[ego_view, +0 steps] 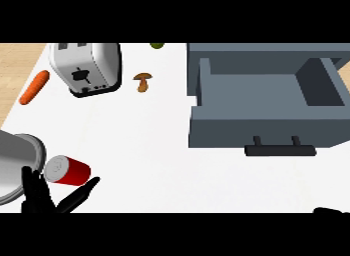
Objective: Pick up the can, place it into the drawer and close the drawer
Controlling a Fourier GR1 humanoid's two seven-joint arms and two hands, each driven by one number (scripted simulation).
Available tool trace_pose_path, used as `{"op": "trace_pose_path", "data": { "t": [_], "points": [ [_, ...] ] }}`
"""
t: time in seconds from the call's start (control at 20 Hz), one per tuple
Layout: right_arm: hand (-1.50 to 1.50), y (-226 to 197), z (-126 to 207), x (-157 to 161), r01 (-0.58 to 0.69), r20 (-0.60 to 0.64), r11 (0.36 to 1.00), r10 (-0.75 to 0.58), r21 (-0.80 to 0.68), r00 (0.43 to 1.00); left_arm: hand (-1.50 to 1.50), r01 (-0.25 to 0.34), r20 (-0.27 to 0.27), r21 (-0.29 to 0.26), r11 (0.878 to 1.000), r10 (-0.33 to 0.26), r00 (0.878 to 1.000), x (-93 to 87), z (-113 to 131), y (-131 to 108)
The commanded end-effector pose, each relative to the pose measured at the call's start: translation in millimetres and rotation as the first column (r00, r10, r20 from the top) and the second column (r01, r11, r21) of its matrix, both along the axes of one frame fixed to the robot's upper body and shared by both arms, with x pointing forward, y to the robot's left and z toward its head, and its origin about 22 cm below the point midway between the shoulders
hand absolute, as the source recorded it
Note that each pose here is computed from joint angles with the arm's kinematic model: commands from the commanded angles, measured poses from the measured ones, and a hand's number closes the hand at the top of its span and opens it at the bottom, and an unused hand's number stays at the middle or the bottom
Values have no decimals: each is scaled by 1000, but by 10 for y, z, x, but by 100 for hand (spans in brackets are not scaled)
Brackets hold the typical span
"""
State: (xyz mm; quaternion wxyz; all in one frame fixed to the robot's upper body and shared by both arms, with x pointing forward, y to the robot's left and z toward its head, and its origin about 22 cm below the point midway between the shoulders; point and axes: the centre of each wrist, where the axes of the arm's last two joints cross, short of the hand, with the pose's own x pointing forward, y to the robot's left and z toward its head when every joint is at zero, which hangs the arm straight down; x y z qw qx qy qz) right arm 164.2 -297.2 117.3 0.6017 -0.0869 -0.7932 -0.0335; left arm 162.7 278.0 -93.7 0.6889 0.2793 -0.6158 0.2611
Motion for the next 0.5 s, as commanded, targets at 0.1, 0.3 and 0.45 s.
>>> {"op": "trace_pose_path", "data": {
  "t": [0.1,0.3,0.45],
  "points": [
    [-150,7,164,-59,1,-8,999,-1,-34,1000,-150,-25,-3,-26,999,24,1000,52,-149,-51],
    [-150,44,115,-112,-9,-19,1000,9,-7,1000,-150,-32,-4,-33,999,32,999,97,-383,275],
    [-150,-35,234,-7,-14,-9,1000,14,2,1000,-150,-16,1,-26,1000,16,1000,-3,-431,455]
  ]
}}
